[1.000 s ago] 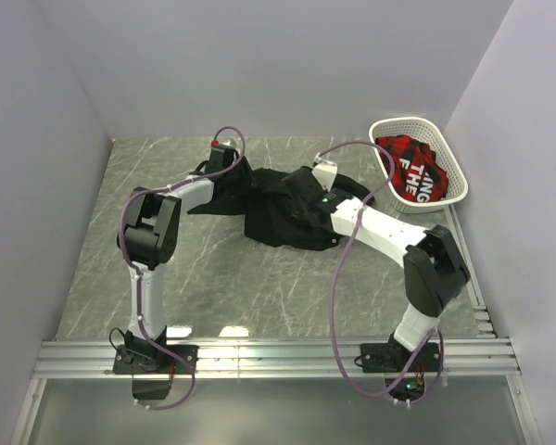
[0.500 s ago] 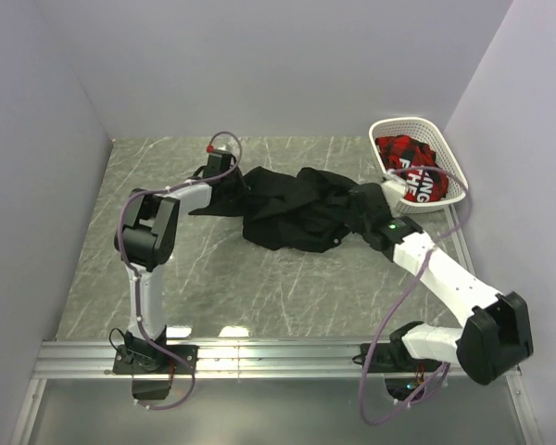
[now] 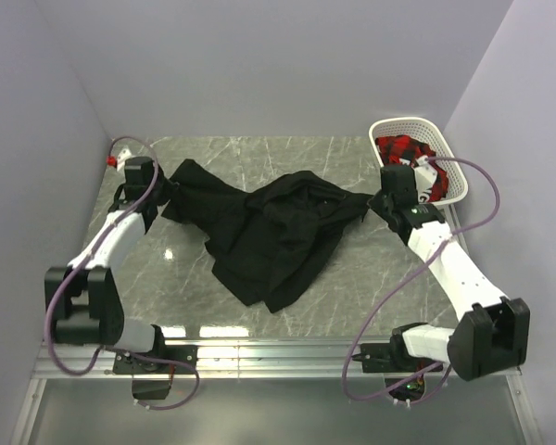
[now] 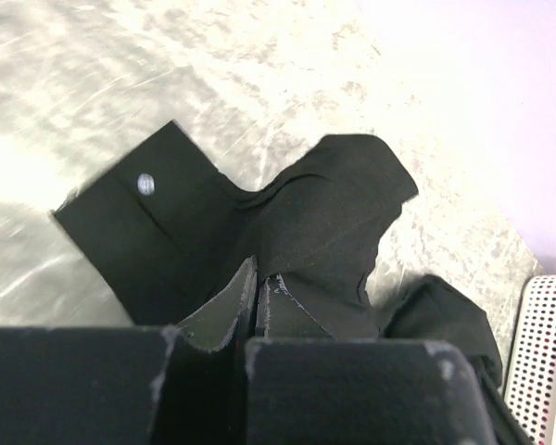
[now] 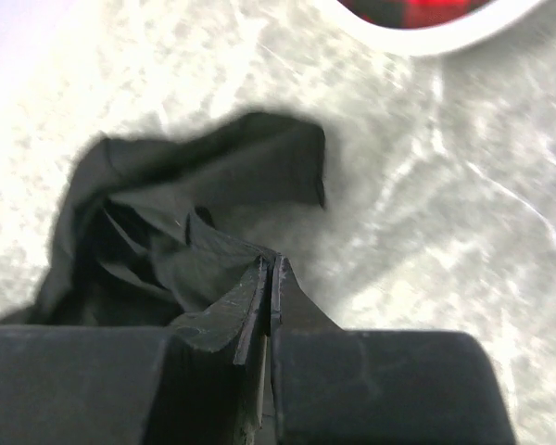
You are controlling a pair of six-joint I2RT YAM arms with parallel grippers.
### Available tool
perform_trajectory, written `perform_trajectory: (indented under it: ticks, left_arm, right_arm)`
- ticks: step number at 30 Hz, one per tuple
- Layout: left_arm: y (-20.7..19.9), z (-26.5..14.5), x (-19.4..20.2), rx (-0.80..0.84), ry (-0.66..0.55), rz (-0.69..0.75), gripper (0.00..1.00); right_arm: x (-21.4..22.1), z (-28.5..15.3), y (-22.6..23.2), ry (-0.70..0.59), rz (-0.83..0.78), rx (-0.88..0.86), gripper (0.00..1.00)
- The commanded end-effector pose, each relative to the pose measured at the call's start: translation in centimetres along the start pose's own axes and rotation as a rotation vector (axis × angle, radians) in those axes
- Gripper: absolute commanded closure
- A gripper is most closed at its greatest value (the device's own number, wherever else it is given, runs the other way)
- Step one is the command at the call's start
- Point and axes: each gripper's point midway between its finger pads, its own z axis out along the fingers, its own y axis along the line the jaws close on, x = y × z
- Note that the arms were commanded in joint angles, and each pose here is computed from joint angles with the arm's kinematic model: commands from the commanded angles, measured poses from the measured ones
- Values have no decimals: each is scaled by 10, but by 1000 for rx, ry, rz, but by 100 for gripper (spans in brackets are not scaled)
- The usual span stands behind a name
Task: Fold and stack the long sleeve shirts
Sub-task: Flatten the shirt out
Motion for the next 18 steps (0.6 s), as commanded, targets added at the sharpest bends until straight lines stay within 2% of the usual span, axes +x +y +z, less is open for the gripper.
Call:
perform_trajectory:
  ticks: [1,3,4,6,7,10,12,16,18]
  left_arm:
    - [29,-23,6,-86,-18,10,99]
    - [42,-37,-8,-117,-59,16,99]
    - [50,-42,-10,-143,-61,43,100]
    - [57,-54,-21,-167,-101,75,100]
    - [61,-58,-25,-183,-113,106,99]
    - [68,-62,-30,-214,-143,129,99]
    - [60,-59,-31,-182,-135,125,100]
    - [48,-42,-32,-157,-93,147,100]
    - [32,-36,-47,-134,-111,169,99]
  right_arm:
    - [-35,-2,33,-73,20,-66,91]
    - [-36,8,27,-67,-15,-1,89]
    - [-39,7,26,-65,-28,21,84]
    - [-39,12,22,-62,-77,48,68]
    - [-39,10,24,-59,-106,44,52]
    - [-29,2,39,-54,-196,-19,28]
    - [-18,-9,57,-42,-261,-92,24]
    - [53,-43,108,86,-460,-364,23]
    - [82,-46,115,154,-479,-412,23]
